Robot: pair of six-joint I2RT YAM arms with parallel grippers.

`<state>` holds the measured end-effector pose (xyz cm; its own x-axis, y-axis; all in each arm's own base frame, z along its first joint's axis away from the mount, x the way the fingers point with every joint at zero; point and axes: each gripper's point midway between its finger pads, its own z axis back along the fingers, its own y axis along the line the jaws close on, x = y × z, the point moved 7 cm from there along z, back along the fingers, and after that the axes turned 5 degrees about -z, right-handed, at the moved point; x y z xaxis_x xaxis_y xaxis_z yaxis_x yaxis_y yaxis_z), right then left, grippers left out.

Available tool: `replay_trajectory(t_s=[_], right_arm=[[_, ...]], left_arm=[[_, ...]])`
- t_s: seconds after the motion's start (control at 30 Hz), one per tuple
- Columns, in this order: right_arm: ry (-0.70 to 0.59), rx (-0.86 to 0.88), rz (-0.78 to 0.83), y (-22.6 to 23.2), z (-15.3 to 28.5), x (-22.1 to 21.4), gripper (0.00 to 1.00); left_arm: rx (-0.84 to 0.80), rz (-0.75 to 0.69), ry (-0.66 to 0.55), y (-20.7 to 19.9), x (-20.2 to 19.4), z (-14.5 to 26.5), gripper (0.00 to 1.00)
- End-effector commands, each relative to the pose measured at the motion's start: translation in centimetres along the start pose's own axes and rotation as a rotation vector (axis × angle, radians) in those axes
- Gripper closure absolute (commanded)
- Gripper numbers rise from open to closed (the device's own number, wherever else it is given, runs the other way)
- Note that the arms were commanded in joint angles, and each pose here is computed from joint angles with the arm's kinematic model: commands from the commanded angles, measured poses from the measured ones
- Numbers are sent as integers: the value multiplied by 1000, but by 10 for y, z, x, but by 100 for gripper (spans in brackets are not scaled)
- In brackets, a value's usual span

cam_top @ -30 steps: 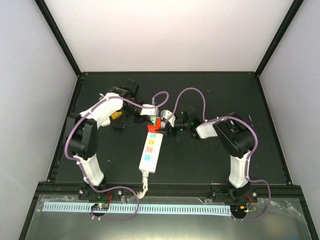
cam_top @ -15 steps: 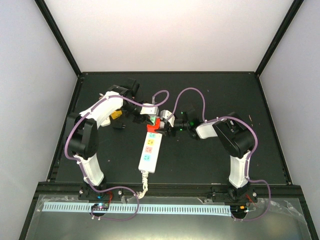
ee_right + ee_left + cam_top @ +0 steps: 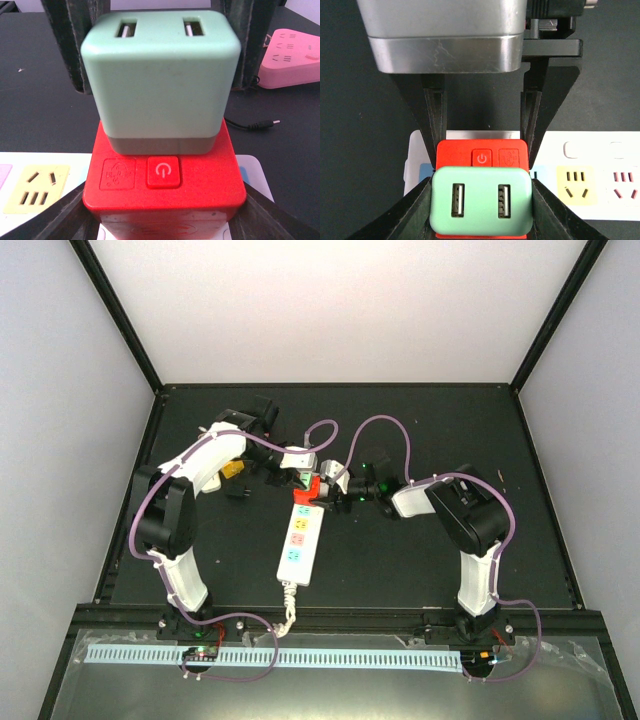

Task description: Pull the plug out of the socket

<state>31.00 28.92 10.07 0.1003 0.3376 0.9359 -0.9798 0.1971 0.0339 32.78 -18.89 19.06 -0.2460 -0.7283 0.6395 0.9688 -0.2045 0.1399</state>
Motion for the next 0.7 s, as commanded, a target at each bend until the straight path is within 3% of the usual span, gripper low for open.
replay_trajectory(t_s=[0.0,0.67], right_arm=[[104,11,-79,6,-2,-33,99],[107,11,-90,5,-3,-33,99]], left_arm=[[31,-61,-124,-2,33,24,81],[69,-123,-142,-10,40,27,81]])
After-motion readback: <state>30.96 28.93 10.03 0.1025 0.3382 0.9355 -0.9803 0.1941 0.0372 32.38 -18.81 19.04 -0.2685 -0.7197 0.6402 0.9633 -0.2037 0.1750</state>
